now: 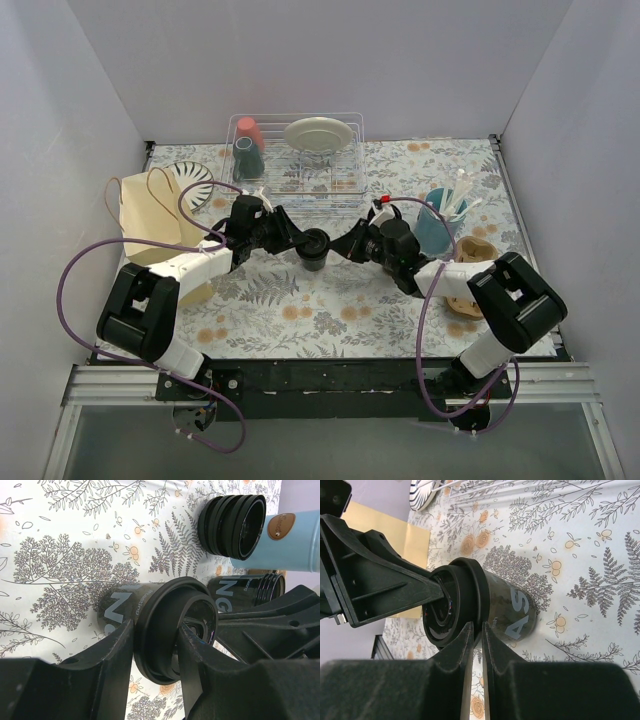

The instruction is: Pack the takeout coffee

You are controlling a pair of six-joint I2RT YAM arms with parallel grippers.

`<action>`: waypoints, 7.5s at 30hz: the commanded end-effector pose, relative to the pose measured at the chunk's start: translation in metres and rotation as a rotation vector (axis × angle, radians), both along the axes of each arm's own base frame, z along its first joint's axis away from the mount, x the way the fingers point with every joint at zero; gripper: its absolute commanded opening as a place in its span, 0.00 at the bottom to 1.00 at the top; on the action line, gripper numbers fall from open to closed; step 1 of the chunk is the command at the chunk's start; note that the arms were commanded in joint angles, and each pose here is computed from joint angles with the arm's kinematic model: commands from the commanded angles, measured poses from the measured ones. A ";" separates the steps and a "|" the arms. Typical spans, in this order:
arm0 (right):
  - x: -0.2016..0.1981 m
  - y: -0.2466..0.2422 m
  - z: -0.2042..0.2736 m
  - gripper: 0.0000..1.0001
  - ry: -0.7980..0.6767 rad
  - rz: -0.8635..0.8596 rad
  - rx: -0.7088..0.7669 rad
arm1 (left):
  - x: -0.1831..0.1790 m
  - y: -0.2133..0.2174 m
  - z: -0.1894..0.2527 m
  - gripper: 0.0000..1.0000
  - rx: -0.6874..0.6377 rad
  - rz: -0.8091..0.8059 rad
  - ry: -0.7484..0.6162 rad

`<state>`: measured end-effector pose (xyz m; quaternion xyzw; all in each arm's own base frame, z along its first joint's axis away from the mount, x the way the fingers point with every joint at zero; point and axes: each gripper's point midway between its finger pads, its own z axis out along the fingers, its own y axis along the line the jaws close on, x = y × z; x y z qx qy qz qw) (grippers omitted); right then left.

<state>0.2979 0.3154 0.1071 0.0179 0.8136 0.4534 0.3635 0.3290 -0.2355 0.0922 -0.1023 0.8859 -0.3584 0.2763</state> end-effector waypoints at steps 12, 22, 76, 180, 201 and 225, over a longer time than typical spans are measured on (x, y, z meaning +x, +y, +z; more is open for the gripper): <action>-0.014 0.006 0.045 0.38 0.012 0.147 -0.133 | -0.086 0.067 -0.119 0.34 0.421 -0.035 0.426; 0.025 -0.015 0.061 0.44 -0.024 0.053 -0.270 | -0.081 0.065 -0.115 0.35 0.406 -0.033 0.393; 0.041 -0.001 0.009 0.35 0.094 0.205 -0.230 | -0.075 0.057 -0.111 0.35 0.407 -0.067 0.349; 0.015 -0.012 0.010 0.32 0.093 0.047 -0.246 | -0.049 0.026 -0.060 0.45 0.290 -0.055 0.296; 0.018 -0.026 0.022 0.31 0.062 0.023 -0.223 | -0.051 0.031 -0.064 0.42 0.313 -0.058 0.291; -0.024 0.012 -0.021 0.15 0.173 0.239 0.081 | -0.066 0.043 -0.088 0.42 0.370 -0.063 0.336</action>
